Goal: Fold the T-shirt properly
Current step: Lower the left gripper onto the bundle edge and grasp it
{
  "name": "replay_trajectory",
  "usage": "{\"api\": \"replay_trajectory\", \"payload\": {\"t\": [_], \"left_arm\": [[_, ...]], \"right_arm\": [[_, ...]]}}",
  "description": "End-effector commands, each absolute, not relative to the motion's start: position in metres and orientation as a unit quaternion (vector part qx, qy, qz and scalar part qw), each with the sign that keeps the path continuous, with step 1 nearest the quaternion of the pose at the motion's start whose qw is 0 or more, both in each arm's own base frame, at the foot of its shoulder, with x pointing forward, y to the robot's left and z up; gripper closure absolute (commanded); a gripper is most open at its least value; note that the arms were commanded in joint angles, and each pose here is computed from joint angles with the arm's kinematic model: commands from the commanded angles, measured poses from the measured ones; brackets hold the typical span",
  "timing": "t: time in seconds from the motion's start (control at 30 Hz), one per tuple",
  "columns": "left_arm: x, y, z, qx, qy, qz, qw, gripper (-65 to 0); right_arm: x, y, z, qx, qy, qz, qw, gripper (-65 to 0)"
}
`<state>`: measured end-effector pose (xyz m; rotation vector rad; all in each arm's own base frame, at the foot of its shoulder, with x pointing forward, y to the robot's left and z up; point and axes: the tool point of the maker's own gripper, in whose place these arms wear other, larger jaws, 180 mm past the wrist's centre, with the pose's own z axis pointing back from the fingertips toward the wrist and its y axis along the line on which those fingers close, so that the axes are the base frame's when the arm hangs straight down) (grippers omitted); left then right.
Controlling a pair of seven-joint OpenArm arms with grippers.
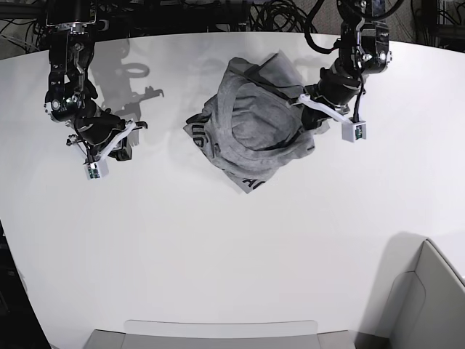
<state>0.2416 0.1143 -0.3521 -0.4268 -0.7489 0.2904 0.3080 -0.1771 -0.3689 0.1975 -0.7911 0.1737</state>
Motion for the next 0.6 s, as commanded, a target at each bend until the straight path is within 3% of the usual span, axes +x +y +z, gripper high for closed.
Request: {"api": "replay_trajectory", "payload": {"t": [0.0,0.13,0.23,0.57], "left_arm": [[0.245,0.119,-0.343,-0.204,-0.381,0.142,0.891,0.0],[0.244,0.119,-0.34,-0.206,-0.386,0.152,0.886,0.0],[0.243,0.11,-0.337,-0.222,-0.384,0.149,0.884,-8.6],[0.234,0.137,-0.353,-0.178,-0.352,0.212,0.894,-8.3]], "right_arm": [[0.316,-0.177,-0.355,0.097,-0.408,0.093,0.903,-2.1],[0.316,-0.177,-0.356,0.098,-0.407,0.093,0.903,-2.1],[0.316,-0.177,-0.356,0.098,-0.407,0.093,0.903,-2.1],[0.315,-0.177,-0.357,0.097,-0.406,0.093,0.904,-2.1]]}}
